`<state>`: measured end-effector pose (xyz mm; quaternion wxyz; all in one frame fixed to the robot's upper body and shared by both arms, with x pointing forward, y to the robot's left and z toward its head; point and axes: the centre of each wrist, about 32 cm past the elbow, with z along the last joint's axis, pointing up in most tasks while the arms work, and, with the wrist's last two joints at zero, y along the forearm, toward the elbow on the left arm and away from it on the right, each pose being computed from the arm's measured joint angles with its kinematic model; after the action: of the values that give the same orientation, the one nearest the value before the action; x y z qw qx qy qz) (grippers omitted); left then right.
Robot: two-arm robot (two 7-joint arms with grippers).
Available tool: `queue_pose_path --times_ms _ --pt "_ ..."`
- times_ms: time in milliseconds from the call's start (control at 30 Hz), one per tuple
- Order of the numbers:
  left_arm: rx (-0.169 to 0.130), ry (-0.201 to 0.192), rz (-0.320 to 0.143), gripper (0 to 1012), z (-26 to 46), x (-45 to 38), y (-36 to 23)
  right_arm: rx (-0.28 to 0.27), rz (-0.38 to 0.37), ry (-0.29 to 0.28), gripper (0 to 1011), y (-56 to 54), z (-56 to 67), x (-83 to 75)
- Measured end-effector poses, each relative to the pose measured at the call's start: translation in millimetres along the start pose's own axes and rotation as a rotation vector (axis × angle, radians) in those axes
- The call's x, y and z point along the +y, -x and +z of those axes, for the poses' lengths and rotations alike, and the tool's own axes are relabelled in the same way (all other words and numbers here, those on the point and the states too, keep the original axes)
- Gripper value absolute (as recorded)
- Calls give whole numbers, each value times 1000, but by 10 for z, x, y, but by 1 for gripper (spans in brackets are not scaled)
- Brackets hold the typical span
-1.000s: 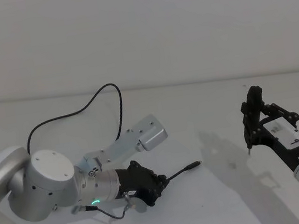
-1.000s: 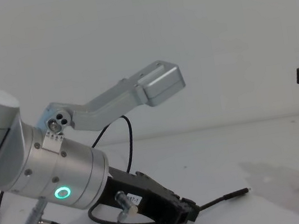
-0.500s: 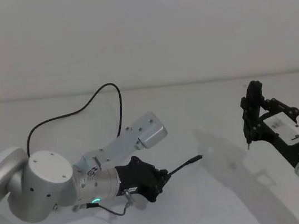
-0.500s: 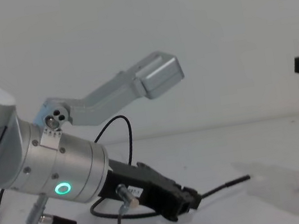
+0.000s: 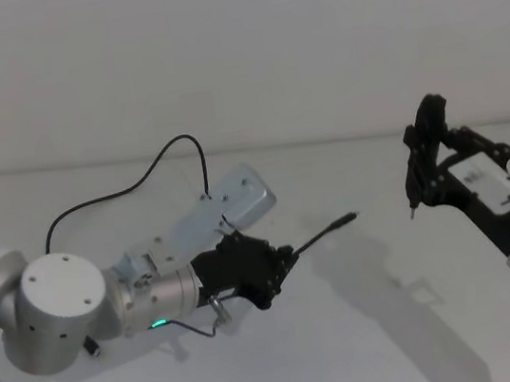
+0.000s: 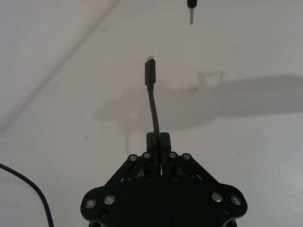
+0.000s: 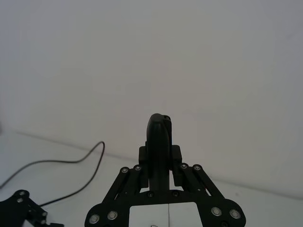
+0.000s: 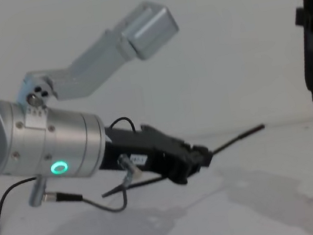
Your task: Pick up the data cable with the one hand.
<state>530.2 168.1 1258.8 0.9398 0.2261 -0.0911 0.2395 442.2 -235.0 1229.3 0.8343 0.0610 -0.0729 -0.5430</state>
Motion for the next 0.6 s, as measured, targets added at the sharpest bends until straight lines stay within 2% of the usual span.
queue_pose_path --times_ms 100,233,600 --pt "-17 42 10 42 37 48 -15 3 11 -17 268 13 61 10" --pt "-32 75 17 42 64 85 -27 3 23 -33 268 27 123 21" --pt "-54 127 29 42 106 145 -43 -14 40 -67 268 37 240 77"
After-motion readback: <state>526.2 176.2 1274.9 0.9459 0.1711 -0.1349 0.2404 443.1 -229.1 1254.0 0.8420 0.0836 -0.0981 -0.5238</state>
